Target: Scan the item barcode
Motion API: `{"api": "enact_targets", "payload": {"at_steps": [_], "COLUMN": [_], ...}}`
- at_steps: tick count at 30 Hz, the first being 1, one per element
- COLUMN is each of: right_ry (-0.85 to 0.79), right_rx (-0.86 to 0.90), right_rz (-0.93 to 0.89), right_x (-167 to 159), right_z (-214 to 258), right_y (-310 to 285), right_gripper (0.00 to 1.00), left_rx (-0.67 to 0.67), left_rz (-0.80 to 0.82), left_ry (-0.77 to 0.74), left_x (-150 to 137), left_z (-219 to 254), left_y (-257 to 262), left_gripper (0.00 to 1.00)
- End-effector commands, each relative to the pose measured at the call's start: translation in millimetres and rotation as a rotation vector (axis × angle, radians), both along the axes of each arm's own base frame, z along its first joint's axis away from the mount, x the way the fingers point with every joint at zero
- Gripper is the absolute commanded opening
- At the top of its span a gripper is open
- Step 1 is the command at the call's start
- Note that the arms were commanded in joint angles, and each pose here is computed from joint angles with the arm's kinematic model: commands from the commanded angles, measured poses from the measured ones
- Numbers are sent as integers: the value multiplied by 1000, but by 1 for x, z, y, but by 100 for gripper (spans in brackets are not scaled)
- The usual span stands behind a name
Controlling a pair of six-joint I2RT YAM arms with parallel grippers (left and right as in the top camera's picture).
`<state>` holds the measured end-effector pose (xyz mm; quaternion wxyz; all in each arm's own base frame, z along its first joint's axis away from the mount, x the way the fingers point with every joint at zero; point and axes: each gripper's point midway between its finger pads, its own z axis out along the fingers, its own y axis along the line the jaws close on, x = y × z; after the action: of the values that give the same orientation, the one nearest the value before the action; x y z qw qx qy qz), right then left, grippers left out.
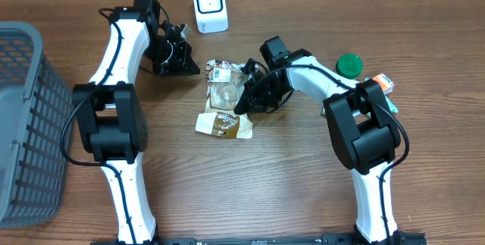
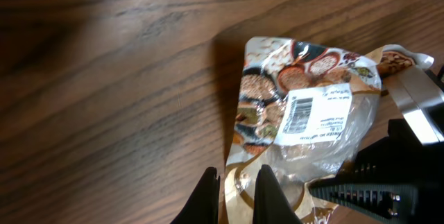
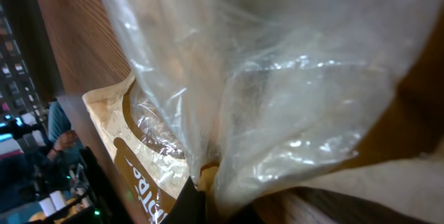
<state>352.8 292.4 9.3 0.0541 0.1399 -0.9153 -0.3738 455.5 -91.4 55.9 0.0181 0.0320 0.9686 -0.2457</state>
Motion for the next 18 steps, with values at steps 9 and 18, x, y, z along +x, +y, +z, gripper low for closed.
{"api": "enact_targets", "payload": {"at_steps": [9,18], "right_ry": [-60,-56], "right_rx": [-61,-58], "right_rz": [38,37], "right_x": [6,5], "right_z": [-16,-15], "right_y": [-7,-6], "right_gripper": [4,36], "left_rx": [-61,-10], "left_rz": [-120,-27], "left_ry": [-83,-9], "left_x": [6,-8], "left_z": [-12,-54], "left_y": [-56,-47], "left_gripper": [4,4]}}
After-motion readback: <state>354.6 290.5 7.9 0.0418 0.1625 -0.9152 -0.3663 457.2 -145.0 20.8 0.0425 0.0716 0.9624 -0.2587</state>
